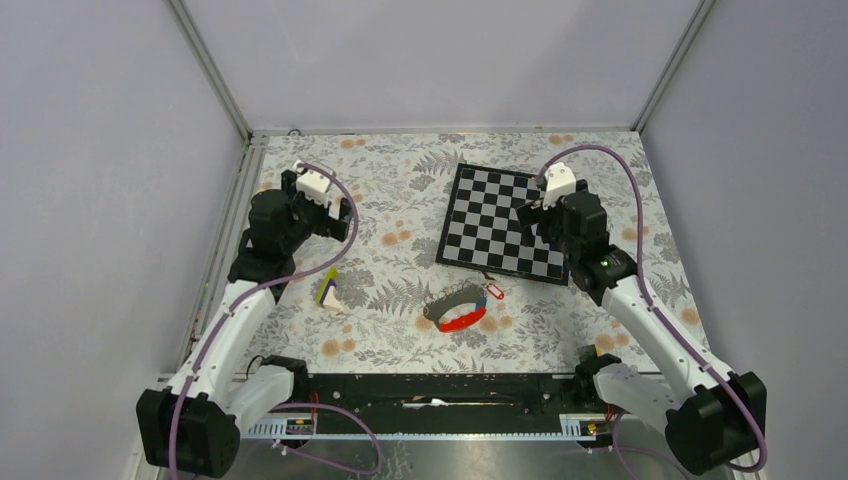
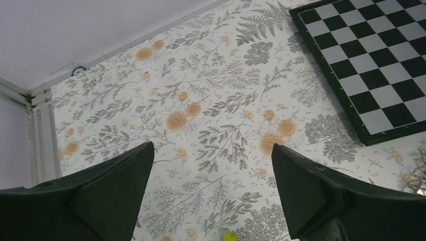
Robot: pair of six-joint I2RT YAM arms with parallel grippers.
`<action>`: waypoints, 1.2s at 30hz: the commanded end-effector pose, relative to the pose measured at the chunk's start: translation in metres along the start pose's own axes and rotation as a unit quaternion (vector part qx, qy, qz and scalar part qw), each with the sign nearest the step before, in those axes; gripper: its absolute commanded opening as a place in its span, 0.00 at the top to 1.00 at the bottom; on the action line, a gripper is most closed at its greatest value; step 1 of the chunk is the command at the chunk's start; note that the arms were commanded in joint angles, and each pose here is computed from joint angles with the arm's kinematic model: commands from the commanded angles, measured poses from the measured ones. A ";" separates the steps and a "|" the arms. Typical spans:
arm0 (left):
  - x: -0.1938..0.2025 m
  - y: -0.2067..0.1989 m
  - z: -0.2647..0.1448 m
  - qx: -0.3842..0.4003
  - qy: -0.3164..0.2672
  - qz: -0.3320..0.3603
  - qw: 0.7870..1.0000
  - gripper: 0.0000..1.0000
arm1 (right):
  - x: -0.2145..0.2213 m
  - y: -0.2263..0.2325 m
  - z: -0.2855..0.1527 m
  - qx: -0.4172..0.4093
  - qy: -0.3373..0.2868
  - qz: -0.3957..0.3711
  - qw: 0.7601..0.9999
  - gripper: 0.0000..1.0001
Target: Put the keys on the keyring
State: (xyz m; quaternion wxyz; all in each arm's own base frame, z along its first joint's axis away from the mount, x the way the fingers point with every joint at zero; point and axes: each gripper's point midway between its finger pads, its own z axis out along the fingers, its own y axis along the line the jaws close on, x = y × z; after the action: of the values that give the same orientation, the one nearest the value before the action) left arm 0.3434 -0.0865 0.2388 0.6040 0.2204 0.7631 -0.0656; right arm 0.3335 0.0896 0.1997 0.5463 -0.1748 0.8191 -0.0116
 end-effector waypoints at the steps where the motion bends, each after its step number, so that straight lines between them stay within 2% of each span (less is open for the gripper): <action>1: -0.025 -0.006 -0.010 0.008 -0.072 -0.018 0.997 0.01 | -0.025 -0.007 -0.015 0.008 -0.054 0.024 0.998 0.00; 5: -0.024 0.000 -0.022 -0.029 -0.093 -0.073 0.993 0.01 | -0.026 -0.002 -0.018 -0.004 -0.062 0.031 0.998 0.00; 10: -0.018 -0.013 -0.025 -0.001 -0.096 -0.085 0.992 0.01 | -0.025 0.017 -0.020 -0.054 -0.105 0.040 0.992 0.00; 13: -0.025 -0.016 -0.029 0.008 -0.100 -0.073 0.992 0.01 | -0.031 0.016 -0.030 -0.054 -0.128 0.038 0.990 0.00; 18: -0.032 -0.012 -0.033 0.007 -0.107 -0.072 0.992 0.01 | -0.042 -0.003 -0.043 -0.008 -0.160 0.038 0.986 0.00; 23: -0.035 0.002 -0.038 -0.031 -0.107 -0.082 0.990 0.01 | -0.042 -0.026 -0.054 0.056 -0.193 0.040 0.979 0.00; 36: -0.026 0.004 -0.041 -0.044 -0.113 -0.092 0.988 0.01 | -0.029 -0.024 -0.047 0.047 -0.173 0.059 0.982 0.00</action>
State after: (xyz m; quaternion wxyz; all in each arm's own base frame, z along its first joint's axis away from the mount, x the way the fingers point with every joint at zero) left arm 0.3104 -0.0802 0.2566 0.6570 0.1278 0.7335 -0.1183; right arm 0.3048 0.0719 0.2386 0.6711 -0.1183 0.7318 0.0102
